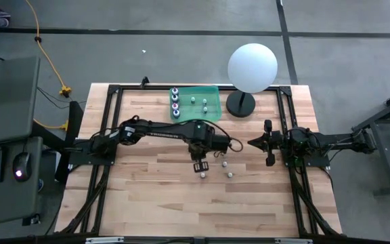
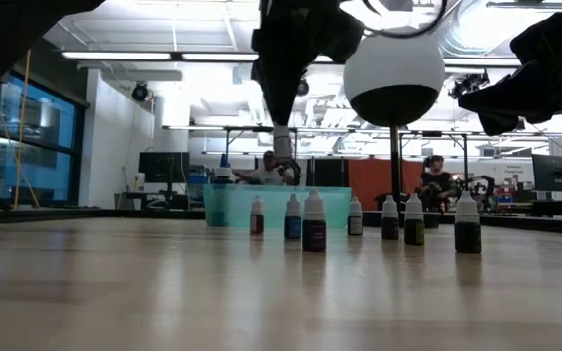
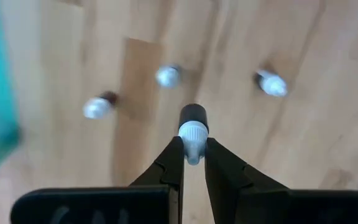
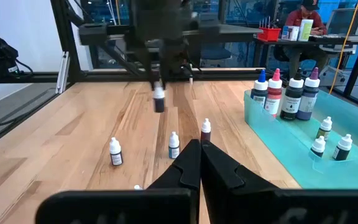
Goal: Pick & Place food coloring
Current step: Put the small red food coloring bottle into the green bin
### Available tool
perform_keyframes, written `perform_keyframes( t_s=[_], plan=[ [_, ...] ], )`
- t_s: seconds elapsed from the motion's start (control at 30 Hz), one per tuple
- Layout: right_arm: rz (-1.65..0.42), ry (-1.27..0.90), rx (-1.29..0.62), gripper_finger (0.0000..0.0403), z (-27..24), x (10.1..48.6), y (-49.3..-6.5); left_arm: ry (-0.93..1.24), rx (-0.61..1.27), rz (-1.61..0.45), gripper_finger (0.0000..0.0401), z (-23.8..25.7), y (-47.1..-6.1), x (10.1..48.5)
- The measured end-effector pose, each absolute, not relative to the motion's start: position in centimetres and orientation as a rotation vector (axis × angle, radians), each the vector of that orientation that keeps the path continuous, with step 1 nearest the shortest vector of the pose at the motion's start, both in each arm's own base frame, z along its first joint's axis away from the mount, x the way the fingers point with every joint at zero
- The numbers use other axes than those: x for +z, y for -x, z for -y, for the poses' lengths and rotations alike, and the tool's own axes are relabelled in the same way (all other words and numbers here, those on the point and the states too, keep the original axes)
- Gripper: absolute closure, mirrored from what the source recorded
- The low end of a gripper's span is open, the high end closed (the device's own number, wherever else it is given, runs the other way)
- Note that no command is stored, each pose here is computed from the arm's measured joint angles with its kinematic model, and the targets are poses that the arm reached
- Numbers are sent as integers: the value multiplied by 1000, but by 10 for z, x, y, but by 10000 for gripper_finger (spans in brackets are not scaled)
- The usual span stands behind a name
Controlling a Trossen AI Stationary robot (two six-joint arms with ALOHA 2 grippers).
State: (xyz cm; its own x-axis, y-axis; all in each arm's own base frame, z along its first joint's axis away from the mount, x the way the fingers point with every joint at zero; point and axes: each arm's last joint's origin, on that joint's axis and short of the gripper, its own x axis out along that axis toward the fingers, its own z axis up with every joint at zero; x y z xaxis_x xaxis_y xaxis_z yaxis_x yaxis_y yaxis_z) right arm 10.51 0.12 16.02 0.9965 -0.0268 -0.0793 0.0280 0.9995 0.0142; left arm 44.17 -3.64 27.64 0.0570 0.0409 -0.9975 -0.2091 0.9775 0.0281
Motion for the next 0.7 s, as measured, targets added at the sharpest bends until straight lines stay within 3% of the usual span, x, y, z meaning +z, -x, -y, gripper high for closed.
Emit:
perform_keyframes(
  t_s=[0.37, 0.7],
  plan=[
    [-79, -15, -28, 402, -1, 160, -105, 74, 270, -1464, 368, -5, -435, 291],
    [-79, -16, -28, 402, -1, 160, -105, 14, 401, -1468, 398, -64, -430, 292]
  ],
)
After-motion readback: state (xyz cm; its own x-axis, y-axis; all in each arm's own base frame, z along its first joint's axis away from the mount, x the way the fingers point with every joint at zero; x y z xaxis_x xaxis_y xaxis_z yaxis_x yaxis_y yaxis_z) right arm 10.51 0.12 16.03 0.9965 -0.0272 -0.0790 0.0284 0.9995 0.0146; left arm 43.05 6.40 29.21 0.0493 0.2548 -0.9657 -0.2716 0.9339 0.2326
